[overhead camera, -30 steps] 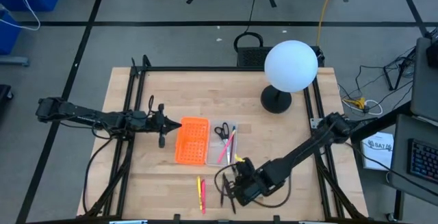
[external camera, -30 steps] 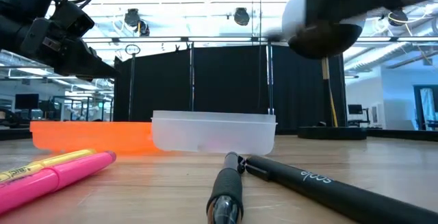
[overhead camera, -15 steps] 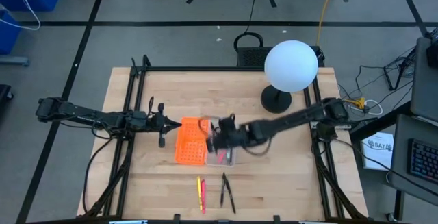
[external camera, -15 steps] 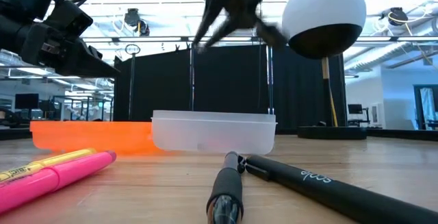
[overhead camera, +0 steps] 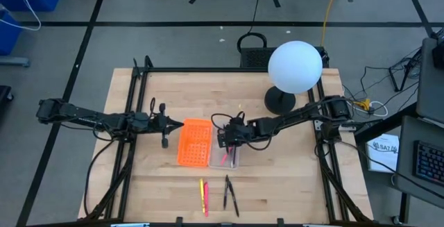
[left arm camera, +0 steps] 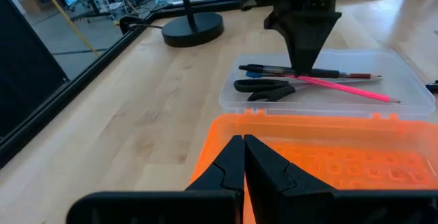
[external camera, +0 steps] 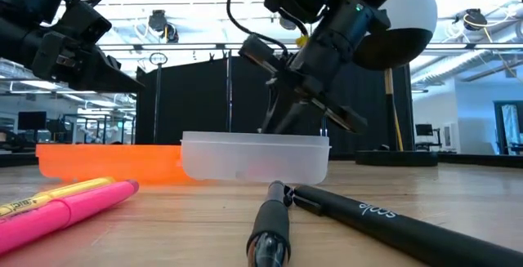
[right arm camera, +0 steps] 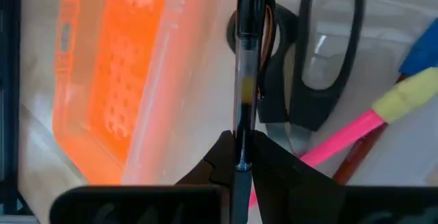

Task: Pick & place school supplies into a supply box
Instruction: Put the right black pen into the supply box, then put the yellow pen into the supply box

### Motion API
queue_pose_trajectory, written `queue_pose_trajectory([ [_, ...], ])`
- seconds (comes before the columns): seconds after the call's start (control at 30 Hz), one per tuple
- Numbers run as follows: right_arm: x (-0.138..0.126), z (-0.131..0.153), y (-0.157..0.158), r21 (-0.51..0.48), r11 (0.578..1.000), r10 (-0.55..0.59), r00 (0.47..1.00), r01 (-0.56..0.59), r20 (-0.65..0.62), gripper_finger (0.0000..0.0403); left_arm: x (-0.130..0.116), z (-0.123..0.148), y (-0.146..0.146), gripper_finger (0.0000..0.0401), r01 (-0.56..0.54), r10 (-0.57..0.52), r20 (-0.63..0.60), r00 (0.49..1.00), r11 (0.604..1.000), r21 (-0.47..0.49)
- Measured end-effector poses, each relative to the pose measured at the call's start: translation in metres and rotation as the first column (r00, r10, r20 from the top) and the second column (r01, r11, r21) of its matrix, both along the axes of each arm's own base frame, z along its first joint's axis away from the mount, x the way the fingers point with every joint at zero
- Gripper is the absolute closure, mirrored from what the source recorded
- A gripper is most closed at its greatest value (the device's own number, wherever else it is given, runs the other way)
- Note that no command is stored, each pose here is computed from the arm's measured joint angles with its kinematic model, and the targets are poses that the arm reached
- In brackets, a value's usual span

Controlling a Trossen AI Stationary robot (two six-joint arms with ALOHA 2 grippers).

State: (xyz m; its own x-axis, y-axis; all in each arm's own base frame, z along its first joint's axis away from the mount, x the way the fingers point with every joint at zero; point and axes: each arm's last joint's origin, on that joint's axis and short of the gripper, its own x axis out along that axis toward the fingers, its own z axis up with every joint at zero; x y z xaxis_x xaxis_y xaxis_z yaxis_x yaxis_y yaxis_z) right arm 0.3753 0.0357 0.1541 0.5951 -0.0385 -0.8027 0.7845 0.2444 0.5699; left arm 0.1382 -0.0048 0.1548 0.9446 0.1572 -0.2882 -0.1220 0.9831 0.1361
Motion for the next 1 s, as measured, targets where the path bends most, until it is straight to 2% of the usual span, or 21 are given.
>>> queue_pose_trajectory([
  [0.2,-0.001,-0.007,-0.002,0.0,1.0,-0.008,1.0,0.008,-0.02,0.0379,0.0,0.001,0.0,0.0382,-0.001,0.001,0.007,1.0,1.0,-0.004],
  [0.4,-0.001,-0.007,-0.001,0.002,1.0,-0.008,1.0,0.008,-0.013,0.0319,0.0,0.001,0.0,0.0382,0.0,0.0,0.009,1.0,1.0,-0.004],
  [0.57,-0.001,-0.007,-0.001,0.023,1.0,0.009,1.0,-0.008,-0.015,0.0298,0.0,0.001,0.0,0.0382,-0.001,0.001,0.009,1.0,1.0,-0.005],
  [0.67,-0.003,0.001,-0.001,-0.014,0.998,0.061,0.998,-0.061,0.001,0.0297,0.0,0.001,0.0,0.0382,-0.001,0.001,0.009,1.0,1.0,-0.008],
  [0.77,-0.007,0.026,-0.001,-0.124,0.976,0.19,0.98,-0.181,0.06,0.0302,0.0,0.001,0.0,0.0382,-0.001,0.001,0.008,1.0,1.0,-0.008],
  [0.83,-0.012,0.045,0.002,-0.256,0.924,0.314,0.946,-0.284,0.083,0.0307,0.0,0.0,0.0,0.0382,0.001,-0.001,0.005,1.0,1.0,-0.001],
  [0.87,-0.015,0.056,0.005,-0.344,0.881,0.372,0.925,-0.326,0.075,0.0309,0.0,0.0,0.0,0.0382,0.004,-0.004,0.003,1.0,1.0,0.008],
  [0.93,-0.024,0.077,0.014,-0.539,0.749,0.474,0.88,-0.385,0.03,0.0314,0.0,0.001,0.0,0.0382,0.009,-0.009,0.003,1.0,1.0,0.027],
  [1.0,-0.035,0.097,0.025,-0.705,0.584,0.537,0.843,-0.403,-0.036,0.0318,0.0,0.001,0.0,0.0382,0.015,-0.015,-0.002,1.0,0.999,0.047],
])
